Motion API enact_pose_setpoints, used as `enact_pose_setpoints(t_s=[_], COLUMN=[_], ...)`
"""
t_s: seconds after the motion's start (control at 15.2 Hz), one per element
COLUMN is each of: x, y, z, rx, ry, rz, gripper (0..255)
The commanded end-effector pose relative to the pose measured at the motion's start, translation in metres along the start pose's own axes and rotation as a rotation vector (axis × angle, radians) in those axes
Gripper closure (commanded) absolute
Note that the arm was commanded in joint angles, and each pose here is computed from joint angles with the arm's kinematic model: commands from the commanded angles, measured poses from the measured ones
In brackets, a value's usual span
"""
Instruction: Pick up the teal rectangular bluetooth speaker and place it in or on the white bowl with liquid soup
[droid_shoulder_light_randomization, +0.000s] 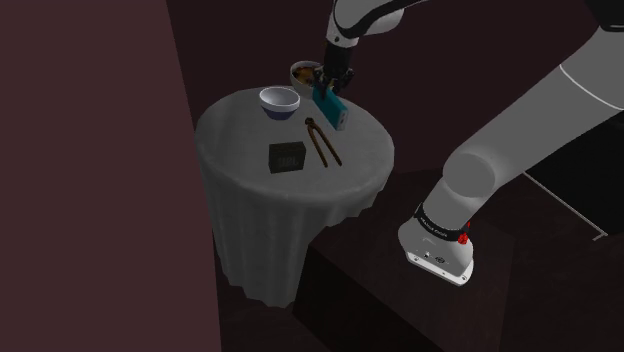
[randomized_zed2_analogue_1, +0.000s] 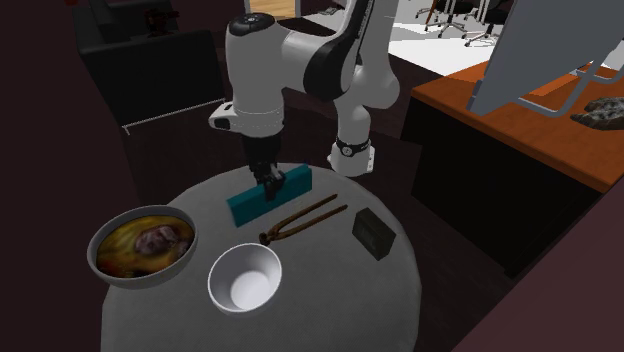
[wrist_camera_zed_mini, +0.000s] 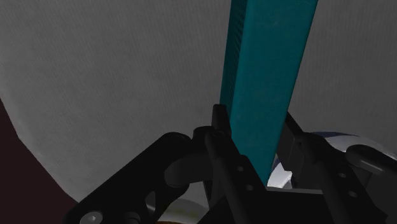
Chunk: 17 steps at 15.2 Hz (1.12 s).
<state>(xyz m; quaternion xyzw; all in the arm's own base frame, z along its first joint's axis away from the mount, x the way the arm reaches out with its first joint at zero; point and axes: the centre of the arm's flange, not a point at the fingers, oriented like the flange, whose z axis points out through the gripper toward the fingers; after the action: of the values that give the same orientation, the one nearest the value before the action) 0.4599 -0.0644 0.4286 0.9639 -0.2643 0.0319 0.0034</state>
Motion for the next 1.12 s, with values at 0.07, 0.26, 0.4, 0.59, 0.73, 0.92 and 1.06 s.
enact_pose_setpoints(t_s=[0.07, 0.26, 0.4, 0.59, 0.73, 0.92, 1.06], x=[0.001, 0.002, 0.002, 0.003, 0.004, 0.005, 0.006], y=[-0.001, -0.001, -0.001, -0.001, -0.001, -0.001, -0.002], z=[-0.016, -0.031, -0.042, -0.058, -0.068, -0.084, -0.094], rx=[0.000, 0.000, 0.000, 0.000, 0.000, 0.000, 0.000], ry=[0.000, 0.000, 0.000, 0.000, 0.000, 0.000, 0.000], rz=[0.000, 0.000, 0.000, 0.000, 0.000, 0.000, 0.000], gripper=[255, 255, 255, 255, 255, 255, 255])
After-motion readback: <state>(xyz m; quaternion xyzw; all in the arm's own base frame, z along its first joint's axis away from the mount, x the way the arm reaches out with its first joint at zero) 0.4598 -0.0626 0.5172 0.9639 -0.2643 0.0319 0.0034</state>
